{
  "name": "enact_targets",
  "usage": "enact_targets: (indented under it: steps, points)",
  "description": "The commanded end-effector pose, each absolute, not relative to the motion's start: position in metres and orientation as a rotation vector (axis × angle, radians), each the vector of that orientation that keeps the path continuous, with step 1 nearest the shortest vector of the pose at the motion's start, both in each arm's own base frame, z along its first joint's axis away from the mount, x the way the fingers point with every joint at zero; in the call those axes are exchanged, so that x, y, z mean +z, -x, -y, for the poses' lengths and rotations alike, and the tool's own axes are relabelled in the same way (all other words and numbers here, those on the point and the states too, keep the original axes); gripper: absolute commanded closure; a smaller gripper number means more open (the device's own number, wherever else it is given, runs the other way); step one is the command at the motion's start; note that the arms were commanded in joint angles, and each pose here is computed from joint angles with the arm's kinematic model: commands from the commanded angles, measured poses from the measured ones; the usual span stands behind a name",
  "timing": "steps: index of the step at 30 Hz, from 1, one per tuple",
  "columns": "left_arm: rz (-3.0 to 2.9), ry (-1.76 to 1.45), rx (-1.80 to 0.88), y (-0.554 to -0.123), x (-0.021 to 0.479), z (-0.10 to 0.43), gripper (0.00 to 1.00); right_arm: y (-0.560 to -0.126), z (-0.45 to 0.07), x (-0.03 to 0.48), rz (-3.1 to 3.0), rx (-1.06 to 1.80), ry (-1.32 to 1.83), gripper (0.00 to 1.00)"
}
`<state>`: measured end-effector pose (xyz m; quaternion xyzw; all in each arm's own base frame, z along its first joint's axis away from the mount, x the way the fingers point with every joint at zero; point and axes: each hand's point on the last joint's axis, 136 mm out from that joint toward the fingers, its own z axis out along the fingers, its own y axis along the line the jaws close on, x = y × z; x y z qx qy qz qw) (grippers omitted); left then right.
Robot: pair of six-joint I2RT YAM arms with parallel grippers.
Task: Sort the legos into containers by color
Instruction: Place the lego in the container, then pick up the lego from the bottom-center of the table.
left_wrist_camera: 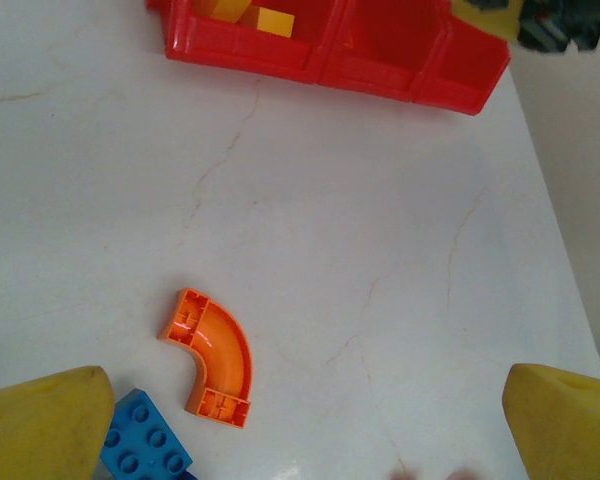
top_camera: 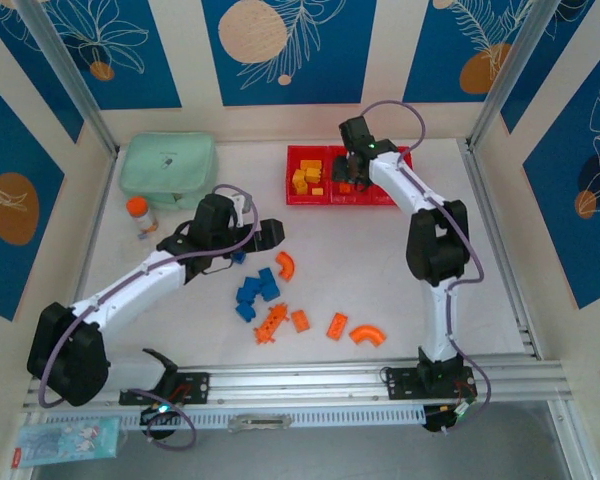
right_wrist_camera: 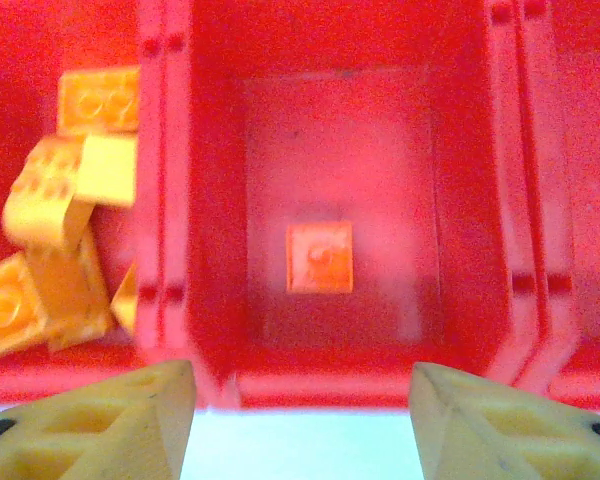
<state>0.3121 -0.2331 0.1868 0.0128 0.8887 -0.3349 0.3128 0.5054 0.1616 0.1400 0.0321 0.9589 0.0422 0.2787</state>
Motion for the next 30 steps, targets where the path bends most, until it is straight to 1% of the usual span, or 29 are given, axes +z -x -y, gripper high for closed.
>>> enact_targets:
  steps: [1,6,12,18,23,30]
  points:
    - [-2.311,-0.050,-0.928,-0.302,0.201,0.230,0.01,-0.469,-0.177,0.170,-2.560,0.222,-0.037,0.38]
    - [-2.335,-0.063,-0.943,-0.282,0.193,0.228,0.01,-0.396,-0.178,0.157,-2.657,0.298,-0.036,0.35]
    - [-2.337,-0.077,-0.947,-0.258,0.187,0.232,0.01,-0.313,-0.168,0.135,-2.768,0.274,-0.011,0.32]
    - [-2.365,-0.106,-0.925,-0.238,0.173,0.242,0.01,-0.240,-0.167,0.108,-2.872,0.277,-0.042,0.29]
    - [-2.380,-0.126,-0.915,-0.224,0.162,0.253,0.01,-0.204,-0.170,0.083,-2.927,0.289,-0.074,0.28]
    - [-2.395,-0.099,-0.912,-0.215,0.149,0.258,0.01,-0.174,-0.180,0.053,-2.981,0.277,-0.089,0.28]
